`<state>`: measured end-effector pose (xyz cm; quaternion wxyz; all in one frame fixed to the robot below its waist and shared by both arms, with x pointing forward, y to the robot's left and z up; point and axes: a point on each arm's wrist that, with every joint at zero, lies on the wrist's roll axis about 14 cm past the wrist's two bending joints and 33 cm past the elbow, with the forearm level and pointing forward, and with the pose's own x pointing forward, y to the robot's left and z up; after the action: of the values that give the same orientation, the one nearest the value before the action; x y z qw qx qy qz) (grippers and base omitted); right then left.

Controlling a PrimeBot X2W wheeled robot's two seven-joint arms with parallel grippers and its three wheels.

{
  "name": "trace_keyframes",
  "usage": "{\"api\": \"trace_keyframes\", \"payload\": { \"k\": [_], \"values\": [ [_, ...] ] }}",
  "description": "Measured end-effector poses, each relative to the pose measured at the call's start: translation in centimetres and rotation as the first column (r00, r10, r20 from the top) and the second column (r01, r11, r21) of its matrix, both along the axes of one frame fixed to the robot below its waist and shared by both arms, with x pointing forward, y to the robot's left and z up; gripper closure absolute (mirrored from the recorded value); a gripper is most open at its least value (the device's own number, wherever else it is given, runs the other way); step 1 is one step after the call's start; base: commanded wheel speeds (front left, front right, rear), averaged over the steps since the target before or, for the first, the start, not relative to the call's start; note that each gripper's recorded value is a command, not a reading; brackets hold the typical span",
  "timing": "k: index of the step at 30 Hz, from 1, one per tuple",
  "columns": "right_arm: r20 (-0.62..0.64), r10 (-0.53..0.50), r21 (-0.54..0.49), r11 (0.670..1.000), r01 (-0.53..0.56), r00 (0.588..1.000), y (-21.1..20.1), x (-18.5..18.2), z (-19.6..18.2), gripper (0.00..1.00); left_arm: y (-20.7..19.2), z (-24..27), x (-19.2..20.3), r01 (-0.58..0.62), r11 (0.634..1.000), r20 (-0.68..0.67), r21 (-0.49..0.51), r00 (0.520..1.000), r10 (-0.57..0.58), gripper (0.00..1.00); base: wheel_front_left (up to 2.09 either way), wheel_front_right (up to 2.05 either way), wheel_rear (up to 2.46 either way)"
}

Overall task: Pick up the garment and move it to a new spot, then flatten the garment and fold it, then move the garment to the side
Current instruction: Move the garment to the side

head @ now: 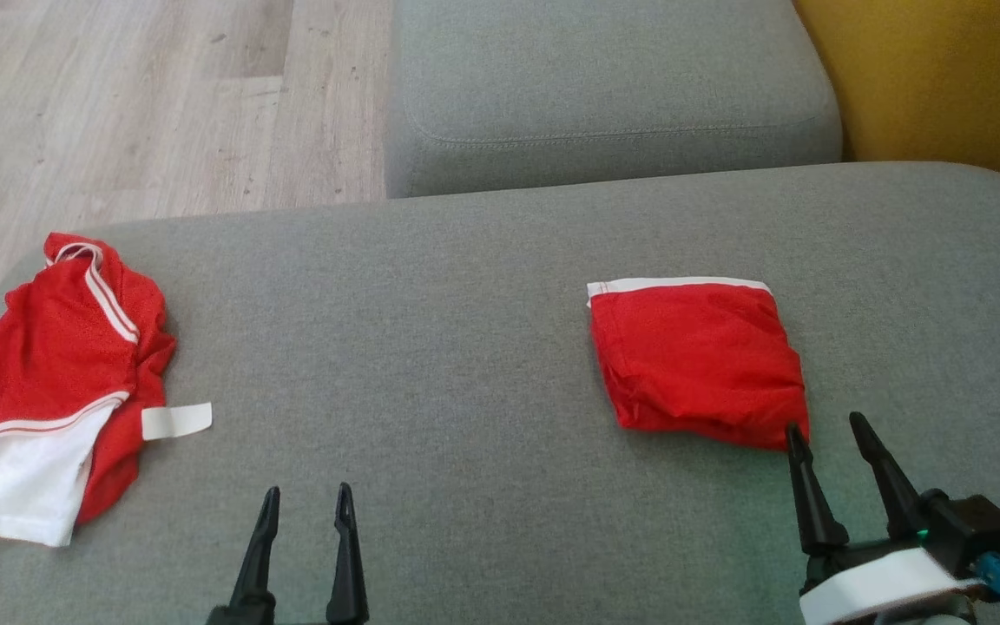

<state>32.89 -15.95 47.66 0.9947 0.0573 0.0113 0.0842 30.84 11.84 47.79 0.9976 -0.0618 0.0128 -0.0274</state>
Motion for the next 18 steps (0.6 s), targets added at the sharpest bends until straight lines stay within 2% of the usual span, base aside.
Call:
{"api": "trace_keyframes", "payload": {
  "k": [12, 18],
  "values": [
    [-0.047, 0.003, -0.011, 1.000, -0.003, 0.999, 0.0, -0.4, -1.5, 0.00, 0.4, -0.3, 0.0, -0.020, 1.000, -0.010, 0.020, 1.000, 0.020, 0.00, 0.00, 0.00, 0.00],
    [-0.121, -0.047, 0.013, 0.999, 0.049, 0.992, -1.3, 0.1, -3.6, 0.00, 1.0, -1.4, 0.2, -0.052, 0.998, -0.049, 0.032, 0.997, 0.054, 0.00, 0.00, 0.00, 0.00]
  ]
}}
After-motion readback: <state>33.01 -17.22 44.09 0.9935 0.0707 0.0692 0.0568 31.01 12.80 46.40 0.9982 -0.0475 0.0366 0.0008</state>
